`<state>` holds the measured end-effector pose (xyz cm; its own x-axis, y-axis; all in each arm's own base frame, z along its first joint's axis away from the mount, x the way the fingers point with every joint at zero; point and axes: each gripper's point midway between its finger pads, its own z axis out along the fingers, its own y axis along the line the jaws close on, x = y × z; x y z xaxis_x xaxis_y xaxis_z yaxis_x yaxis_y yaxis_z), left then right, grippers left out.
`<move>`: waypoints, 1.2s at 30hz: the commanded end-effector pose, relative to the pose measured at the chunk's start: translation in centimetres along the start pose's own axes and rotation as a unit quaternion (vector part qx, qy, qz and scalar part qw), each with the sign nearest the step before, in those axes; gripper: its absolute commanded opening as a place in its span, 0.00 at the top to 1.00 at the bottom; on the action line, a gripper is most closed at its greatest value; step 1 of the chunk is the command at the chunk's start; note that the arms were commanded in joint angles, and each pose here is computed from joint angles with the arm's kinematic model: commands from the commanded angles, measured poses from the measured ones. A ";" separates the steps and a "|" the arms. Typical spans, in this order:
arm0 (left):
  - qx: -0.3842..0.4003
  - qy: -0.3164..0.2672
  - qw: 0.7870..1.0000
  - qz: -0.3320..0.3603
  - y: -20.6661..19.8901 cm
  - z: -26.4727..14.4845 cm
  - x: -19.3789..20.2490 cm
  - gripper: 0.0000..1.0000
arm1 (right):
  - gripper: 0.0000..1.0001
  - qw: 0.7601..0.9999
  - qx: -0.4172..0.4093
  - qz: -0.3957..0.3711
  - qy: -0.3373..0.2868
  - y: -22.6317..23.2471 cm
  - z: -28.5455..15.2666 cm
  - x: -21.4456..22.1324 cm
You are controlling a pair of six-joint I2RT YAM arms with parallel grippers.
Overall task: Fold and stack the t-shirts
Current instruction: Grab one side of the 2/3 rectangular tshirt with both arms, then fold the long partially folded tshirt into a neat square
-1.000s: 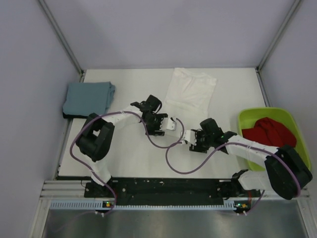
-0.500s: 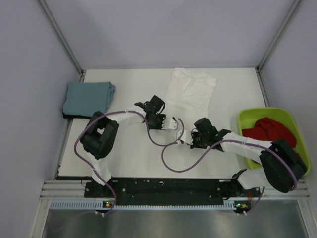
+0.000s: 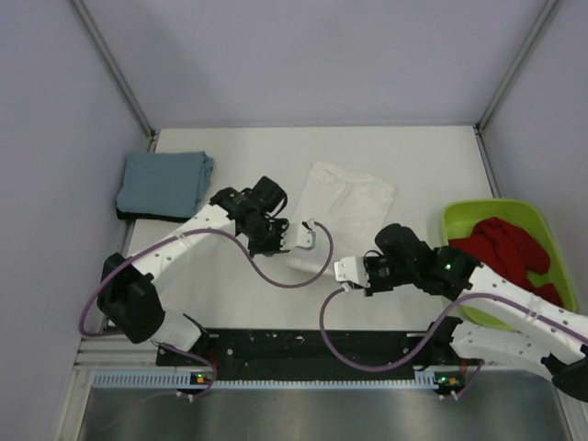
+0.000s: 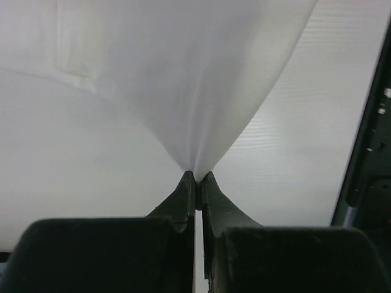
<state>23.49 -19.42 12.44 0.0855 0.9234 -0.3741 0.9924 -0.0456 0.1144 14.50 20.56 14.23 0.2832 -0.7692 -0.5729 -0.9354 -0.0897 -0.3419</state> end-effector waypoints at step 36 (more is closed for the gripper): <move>-0.246 -0.073 0.959 -0.123 25.1 2.8 -10.4 1.00 | 1.00 0.870 0.235 0.432 -0.011 -18.4 -2.7 14.1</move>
<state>43.56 -30.26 15.22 -0.1166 0.8502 -0.5133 0.9029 0.3061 0.3018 32.05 10.66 13.21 -0.4753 -0.4560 -0.7524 -0.6753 0.7373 -0.0202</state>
